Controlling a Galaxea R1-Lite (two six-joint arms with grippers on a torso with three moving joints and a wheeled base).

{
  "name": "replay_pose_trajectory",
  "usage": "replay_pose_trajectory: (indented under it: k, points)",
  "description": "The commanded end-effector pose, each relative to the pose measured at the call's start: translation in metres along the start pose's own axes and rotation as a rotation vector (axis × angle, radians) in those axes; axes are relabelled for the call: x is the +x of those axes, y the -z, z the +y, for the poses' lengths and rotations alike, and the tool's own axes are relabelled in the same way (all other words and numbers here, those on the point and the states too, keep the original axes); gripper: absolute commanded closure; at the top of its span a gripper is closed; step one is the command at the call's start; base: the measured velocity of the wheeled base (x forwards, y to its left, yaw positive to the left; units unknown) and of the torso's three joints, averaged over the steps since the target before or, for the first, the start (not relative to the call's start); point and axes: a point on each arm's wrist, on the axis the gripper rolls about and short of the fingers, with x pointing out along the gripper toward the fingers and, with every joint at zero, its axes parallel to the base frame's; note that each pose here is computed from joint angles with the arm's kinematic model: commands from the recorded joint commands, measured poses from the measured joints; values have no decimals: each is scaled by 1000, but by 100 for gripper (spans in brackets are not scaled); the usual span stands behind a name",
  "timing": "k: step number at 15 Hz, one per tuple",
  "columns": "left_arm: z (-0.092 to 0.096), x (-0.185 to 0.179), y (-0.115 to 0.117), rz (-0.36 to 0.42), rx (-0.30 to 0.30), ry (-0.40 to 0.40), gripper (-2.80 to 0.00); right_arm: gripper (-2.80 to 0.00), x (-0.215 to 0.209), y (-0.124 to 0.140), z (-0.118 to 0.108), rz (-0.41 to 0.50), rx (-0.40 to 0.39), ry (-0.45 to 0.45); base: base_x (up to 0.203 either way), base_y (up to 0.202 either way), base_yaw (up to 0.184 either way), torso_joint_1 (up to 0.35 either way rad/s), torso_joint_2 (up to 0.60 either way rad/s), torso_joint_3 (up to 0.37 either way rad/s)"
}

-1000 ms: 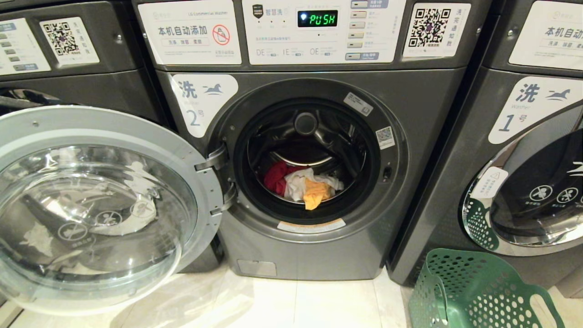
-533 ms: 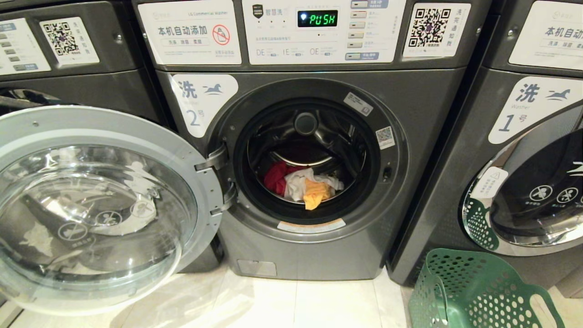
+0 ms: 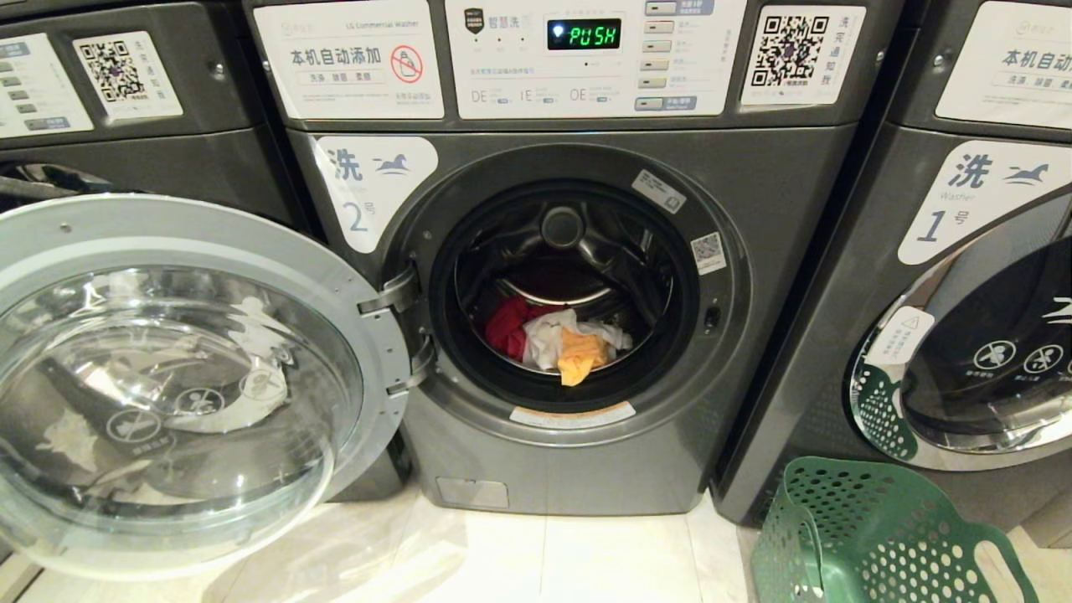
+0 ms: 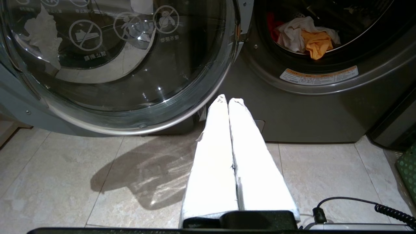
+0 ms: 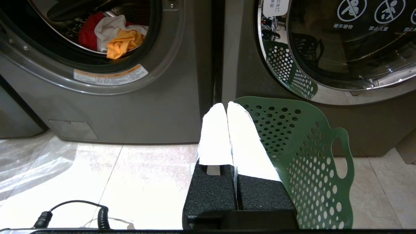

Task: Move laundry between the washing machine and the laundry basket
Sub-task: Pick a cloth and place it into the basket

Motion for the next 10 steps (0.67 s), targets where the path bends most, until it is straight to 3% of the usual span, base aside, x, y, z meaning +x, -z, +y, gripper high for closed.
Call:
replay_pose_trajectory:
  k: [1,10]
  points:
    - [0,0,0,0,0,-1,0,0,0,0,0,1,1,0,0,0,0,0,0,0]
    - [0,0,0,-2,0,-1,0,0,0,0,0,1,1,0,0,0,0,0,0,0]
